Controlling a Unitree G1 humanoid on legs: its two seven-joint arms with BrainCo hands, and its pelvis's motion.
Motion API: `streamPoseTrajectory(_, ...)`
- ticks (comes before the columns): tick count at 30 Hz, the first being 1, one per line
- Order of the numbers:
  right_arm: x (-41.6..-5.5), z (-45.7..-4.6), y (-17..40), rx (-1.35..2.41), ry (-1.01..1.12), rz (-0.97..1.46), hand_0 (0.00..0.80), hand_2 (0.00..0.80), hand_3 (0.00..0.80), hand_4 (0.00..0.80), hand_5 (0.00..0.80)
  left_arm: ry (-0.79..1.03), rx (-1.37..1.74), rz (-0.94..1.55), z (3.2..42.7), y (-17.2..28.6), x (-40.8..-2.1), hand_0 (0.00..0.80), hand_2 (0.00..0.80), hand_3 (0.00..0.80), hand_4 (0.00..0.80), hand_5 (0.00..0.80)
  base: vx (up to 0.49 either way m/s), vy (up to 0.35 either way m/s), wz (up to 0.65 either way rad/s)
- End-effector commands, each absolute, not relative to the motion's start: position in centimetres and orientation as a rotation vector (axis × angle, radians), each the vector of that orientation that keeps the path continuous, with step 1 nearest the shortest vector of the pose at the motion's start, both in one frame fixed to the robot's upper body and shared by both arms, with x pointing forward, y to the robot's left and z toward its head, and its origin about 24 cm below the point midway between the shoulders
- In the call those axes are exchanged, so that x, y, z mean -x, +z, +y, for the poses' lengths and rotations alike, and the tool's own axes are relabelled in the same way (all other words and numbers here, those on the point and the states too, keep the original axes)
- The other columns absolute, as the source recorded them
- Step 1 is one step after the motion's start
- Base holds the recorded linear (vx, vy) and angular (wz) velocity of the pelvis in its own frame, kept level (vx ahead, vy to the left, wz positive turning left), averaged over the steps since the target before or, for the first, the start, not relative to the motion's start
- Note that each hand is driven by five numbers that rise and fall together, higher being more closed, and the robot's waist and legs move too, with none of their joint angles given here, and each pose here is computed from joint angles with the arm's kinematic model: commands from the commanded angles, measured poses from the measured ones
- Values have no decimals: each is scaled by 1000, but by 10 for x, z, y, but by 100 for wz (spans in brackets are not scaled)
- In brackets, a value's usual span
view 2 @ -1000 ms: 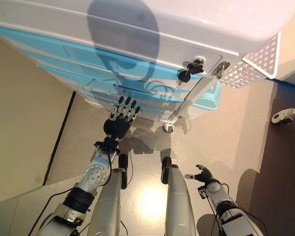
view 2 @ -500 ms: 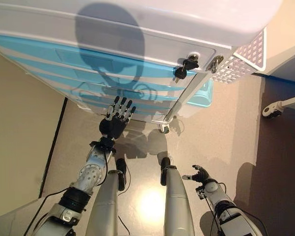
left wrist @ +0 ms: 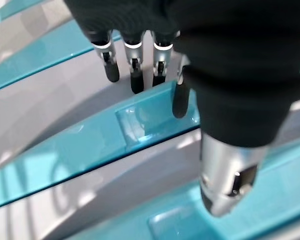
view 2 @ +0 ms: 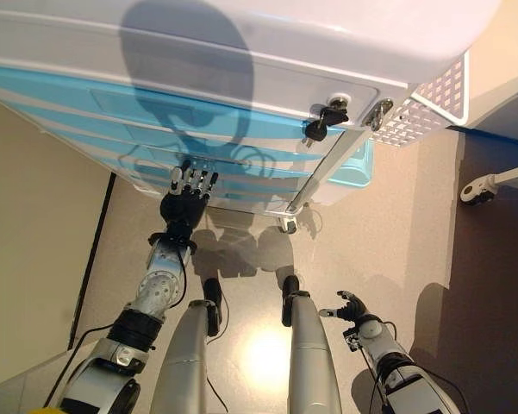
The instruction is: Open the drawer and pick up the medicine
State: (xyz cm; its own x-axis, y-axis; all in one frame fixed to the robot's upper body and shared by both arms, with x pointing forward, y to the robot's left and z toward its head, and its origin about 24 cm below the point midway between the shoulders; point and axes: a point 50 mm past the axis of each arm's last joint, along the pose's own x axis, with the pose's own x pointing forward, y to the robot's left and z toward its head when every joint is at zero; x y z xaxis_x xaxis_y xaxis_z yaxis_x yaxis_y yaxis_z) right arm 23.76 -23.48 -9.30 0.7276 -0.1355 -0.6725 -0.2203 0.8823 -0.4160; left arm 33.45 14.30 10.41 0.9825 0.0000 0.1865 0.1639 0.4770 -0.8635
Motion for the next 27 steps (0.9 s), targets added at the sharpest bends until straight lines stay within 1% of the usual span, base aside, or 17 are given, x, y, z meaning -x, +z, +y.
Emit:
streamPoseTrajectory(1, -227, -253, -96, 553, 18, 802, 0, 0, 0, 0, 0, -22, 1122, -390, 170, 149, -352, 0, 0, 0, 0, 0, 0, 0, 0)
streamPoseTrajectory(5, -227, -254, -96, 557, 11, 808, 0, 0, 0, 0, 0, 58, 1113, -375, 185, 143, -355, 0, 0, 0, 0, 0, 0, 0, 0)
streamPoseTrajectory(10, -227, -255, -95, 563, 10, 807, 0, 0, 0, 0, 0, 62, 1091, -382, 190, 146, -356, 0, 0, 0, 0, 0, 0, 0, 0)
streamPoseTrajectory(11, -228, -255, -95, 565, 12, 806, 0, 0, 0, 0, 0, 60, 1088, -381, 190, 146, -356, 248, 248, 248, 248, 248, 0, 0, 0)
streamPoseTrajectory(12, -229, -254, -94, 570, 14, 800, 0, 0, 0, 0, 0, 56, 1083, -384, 189, 147, -356, 800, 800, 800, 800, 800, 0, 0, 0)
streamPoseTrajectory(18, -232, -253, -92, 571, 15, 790, 0, 0, 0, 0, 0, 16, 1079, -404, 183, 154, -355, 800, 800, 800, 800, 800, 0, -2, 3)
streamPoseTrajectory(27, -232, -251, -93, 583, 33, 788, 0, 0, 0, 0, 0, -113, 1115, -412, 162, 151, -339, 800, 800, 800, 800, 800, -4, -2, 1)
